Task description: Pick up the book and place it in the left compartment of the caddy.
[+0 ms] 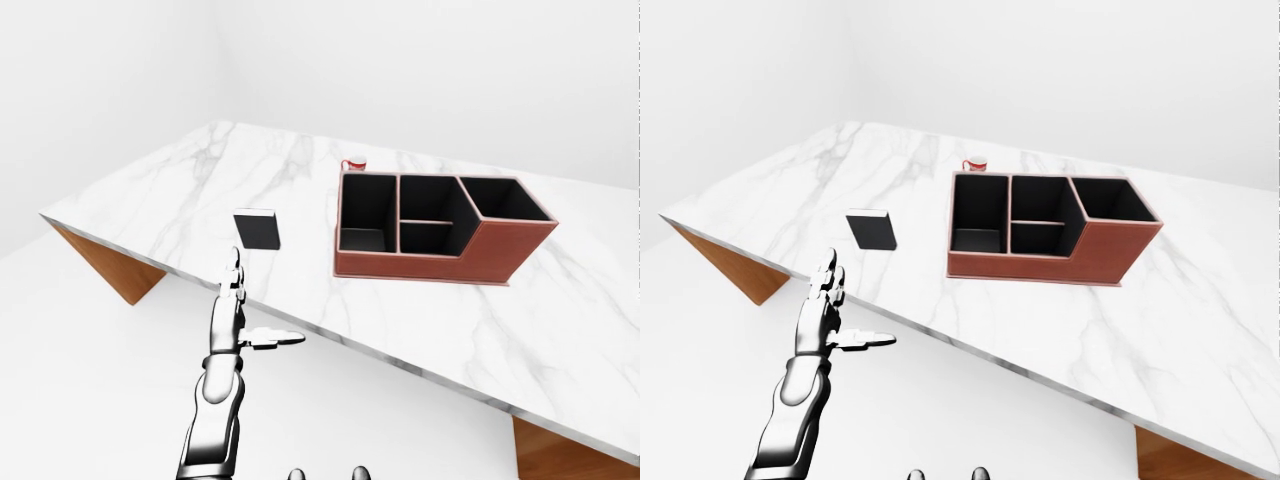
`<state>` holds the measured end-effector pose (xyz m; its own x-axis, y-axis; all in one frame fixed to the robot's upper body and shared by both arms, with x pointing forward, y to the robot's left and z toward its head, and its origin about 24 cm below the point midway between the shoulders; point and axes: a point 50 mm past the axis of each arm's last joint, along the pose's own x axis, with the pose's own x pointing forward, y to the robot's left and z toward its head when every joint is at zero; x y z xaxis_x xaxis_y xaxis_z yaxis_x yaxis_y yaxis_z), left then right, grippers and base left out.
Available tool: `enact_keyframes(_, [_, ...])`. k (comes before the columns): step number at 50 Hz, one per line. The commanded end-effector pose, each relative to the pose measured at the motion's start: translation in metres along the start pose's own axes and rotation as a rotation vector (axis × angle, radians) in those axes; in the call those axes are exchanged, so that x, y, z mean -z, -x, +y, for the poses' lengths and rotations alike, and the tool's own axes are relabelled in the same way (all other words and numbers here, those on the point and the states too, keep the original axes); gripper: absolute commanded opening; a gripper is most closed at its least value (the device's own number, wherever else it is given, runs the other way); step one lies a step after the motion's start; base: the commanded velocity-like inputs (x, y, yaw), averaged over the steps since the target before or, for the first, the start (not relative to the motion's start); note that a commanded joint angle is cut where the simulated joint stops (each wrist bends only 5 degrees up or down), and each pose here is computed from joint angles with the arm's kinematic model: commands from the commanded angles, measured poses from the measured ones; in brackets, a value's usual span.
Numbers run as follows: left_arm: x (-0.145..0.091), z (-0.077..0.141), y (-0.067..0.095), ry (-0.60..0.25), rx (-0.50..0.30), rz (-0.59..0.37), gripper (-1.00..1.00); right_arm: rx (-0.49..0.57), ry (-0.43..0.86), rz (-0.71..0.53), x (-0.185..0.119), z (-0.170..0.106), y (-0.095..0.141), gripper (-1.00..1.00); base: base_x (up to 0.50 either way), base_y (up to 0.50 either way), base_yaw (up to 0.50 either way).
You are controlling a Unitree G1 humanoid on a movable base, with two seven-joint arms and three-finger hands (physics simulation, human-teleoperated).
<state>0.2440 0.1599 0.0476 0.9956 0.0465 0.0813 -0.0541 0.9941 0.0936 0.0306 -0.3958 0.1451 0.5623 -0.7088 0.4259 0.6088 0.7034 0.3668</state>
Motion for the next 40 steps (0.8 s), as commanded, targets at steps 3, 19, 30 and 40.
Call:
enact_keyframes(3, [-0.0015,-0.0004,0.0006,-0.001,0.002,-0.006,1.0,-0.001,0.001,0.0,-0.0005,0.0,0.0003,1.0,0.13,-0.28,0.0])
enact_keyframes(19, [-0.0026,-0.001,0.0015,-0.002,0.004,-0.011,1.0,-0.002,0.0,-0.004,-0.0014,0.0,0.0004,1.0,0.1,-0.21,0.0])
enact_keyframes(30, [0.0002,-0.0006,0.0005,0.0,0.003,0.001,1.0,-0.005,0.005,-0.008,-0.003,-0.0005,0.0004,1.0,0.0,0.0,0.0])
enact_keyframes(40, [0.0005,-0.0002,-0.0002,0.002,0.0,0.002,1.0,-0.008,0.005,0.009,0.0018,-0.0014,0.0006,1.0,0.0,0.0,0.0])
